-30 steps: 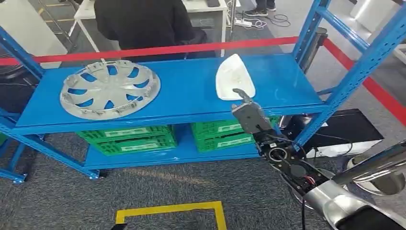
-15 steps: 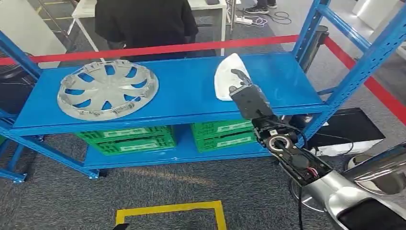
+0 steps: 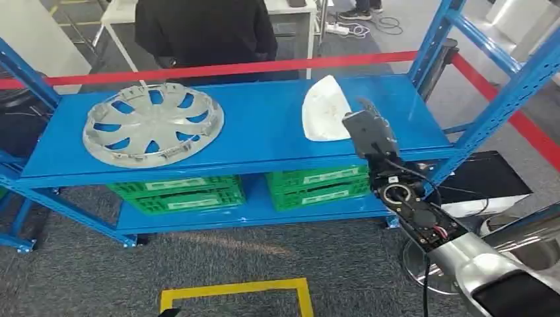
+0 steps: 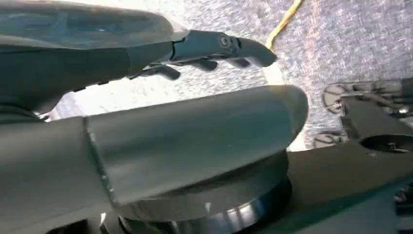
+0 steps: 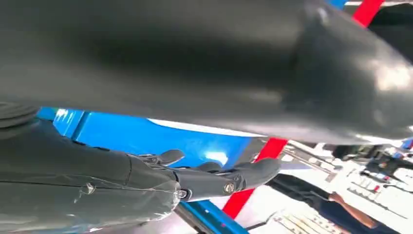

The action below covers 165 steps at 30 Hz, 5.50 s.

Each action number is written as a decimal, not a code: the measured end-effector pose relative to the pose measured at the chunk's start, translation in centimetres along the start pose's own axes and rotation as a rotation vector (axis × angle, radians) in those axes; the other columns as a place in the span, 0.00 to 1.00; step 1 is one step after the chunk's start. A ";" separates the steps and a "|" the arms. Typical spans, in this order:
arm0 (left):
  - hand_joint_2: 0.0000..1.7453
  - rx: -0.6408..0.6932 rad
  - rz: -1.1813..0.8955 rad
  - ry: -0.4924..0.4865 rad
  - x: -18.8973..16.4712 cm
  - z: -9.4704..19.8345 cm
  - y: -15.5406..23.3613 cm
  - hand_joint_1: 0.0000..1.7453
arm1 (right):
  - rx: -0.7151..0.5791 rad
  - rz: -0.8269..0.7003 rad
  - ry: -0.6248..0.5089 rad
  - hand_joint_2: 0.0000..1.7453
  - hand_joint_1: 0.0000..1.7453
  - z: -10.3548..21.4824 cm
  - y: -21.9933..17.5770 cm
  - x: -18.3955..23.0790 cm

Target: Take the parts from the cabinet and place them on the table.

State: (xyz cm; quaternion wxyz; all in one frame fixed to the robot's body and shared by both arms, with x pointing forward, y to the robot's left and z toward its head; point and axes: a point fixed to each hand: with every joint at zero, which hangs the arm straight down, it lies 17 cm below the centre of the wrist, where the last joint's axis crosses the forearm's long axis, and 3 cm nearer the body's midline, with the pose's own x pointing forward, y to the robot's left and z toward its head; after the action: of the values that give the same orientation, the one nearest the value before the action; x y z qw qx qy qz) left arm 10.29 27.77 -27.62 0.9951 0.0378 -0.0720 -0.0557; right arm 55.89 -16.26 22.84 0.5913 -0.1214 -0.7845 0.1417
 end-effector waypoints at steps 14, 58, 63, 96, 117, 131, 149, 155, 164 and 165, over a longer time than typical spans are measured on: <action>0.00 0.013 0.000 -0.012 0.9 0.0 0.2 0.00 | -0.017 0.025 0.056 0.00 0.00 1.3 -1.5 -3.0; 0.00 0.007 -0.017 -0.003 1.0 0.1 -0.5 0.00 | 0.221 0.342 0.135 1.00 0.00 3.0 4.4 -5.7; 0.00 0.007 -0.024 -0.008 1.3 0.1 -0.5 0.00 | 0.256 0.435 0.120 1.00 0.00 3.0 6.6 -5.6; 0.00 0.011 -0.015 0.003 0.6 0.0 -0.1 0.00 | 0.447 0.536 0.133 1.00 0.00 6.6 14.0 -9.2; 0.00 0.014 -0.007 0.000 0.7 0.0 0.1 0.00 | 0.481 0.474 0.103 1.00 0.00 7.4 15.3 -8.7; 0.00 0.010 -0.005 0.001 0.4 0.0 -0.1 0.00 | 0.451 0.420 0.074 1.00 0.00 6.7 15.5 -6.9; 0.00 0.018 -0.020 0.000 0.4 0.0 0.3 0.00 | 0.496 0.424 0.093 1.00 0.00 7.6 16.3 -7.7; 0.00 0.025 -0.013 -0.002 0.5 -0.1 0.9 0.00 | 0.514 0.418 0.089 1.00 0.00 8.1 17.3 -7.9; 0.00 0.034 -0.013 -0.004 0.5 -0.1 1.4 0.00 | 0.528 0.422 0.108 1.00 0.00 8.7 17.9 -8.6; 0.00 0.034 -0.013 -0.003 0.5 -0.1 1.4 0.00 | 0.529 0.423 0.110 1.00 0.00 8.7 17.9 -8.7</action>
State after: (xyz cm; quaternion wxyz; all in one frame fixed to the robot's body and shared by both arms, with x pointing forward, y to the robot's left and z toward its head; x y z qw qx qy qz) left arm 10.95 29.12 -27.54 0.9938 0.0551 -0.0744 -0.0609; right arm 50.26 -3.41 6.28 0.6011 -0.1314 -0.6452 0.4529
